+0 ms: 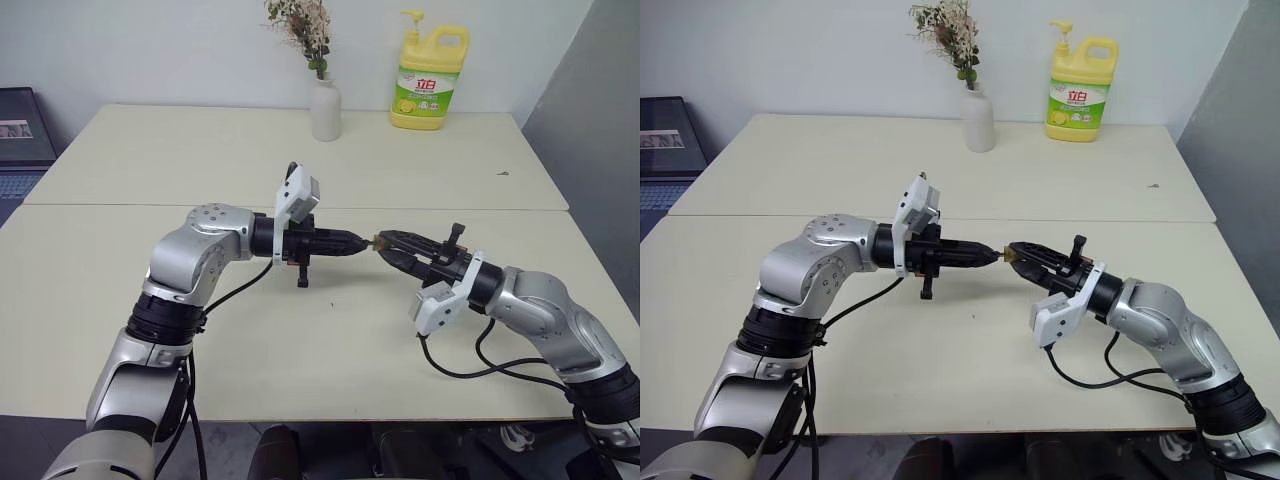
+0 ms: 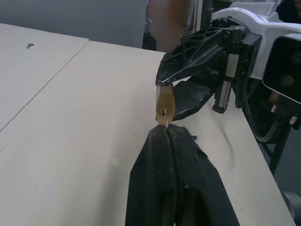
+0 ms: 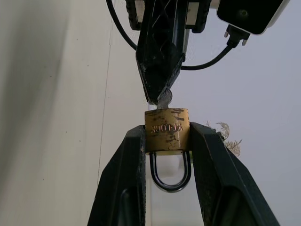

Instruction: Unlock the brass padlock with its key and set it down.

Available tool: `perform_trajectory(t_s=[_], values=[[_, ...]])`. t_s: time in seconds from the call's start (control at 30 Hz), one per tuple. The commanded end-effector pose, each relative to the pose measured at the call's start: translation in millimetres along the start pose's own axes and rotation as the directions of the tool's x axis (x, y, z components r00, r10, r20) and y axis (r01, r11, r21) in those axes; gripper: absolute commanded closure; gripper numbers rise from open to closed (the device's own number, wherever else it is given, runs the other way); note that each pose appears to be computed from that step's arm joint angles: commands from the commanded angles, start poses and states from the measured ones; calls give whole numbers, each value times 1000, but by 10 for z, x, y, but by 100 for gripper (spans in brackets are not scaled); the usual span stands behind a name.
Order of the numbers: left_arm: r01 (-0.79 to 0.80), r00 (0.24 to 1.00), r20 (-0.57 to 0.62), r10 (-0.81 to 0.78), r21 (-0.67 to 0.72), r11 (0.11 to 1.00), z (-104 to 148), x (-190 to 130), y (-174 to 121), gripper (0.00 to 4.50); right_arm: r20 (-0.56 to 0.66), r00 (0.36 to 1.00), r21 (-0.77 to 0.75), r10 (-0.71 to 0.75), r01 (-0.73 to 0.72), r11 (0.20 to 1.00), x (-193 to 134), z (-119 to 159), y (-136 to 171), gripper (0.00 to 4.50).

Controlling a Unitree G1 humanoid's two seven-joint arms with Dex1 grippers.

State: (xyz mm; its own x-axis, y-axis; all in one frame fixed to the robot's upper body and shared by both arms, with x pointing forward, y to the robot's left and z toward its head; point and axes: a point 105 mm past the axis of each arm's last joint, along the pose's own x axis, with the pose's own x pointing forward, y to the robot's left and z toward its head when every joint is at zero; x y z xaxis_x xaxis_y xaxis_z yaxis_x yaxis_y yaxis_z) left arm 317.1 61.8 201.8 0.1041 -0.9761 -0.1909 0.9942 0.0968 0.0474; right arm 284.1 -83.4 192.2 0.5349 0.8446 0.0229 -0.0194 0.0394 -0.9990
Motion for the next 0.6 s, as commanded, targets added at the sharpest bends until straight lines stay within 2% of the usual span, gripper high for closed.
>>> perform_trajectory(t_s=[0.03, 0.6], values=[[18, 1000, 4, -18, 53, 998, 108, 35, -13, 450, 41, 997, -25, -64, 65, 998, 0, 93, -198, 356], [19, 1000, 17, -20, 76, 997, 102, 65, -20, 450, 48, 998, 4, -48, 48, 999, 17, 101, -155, 356]])
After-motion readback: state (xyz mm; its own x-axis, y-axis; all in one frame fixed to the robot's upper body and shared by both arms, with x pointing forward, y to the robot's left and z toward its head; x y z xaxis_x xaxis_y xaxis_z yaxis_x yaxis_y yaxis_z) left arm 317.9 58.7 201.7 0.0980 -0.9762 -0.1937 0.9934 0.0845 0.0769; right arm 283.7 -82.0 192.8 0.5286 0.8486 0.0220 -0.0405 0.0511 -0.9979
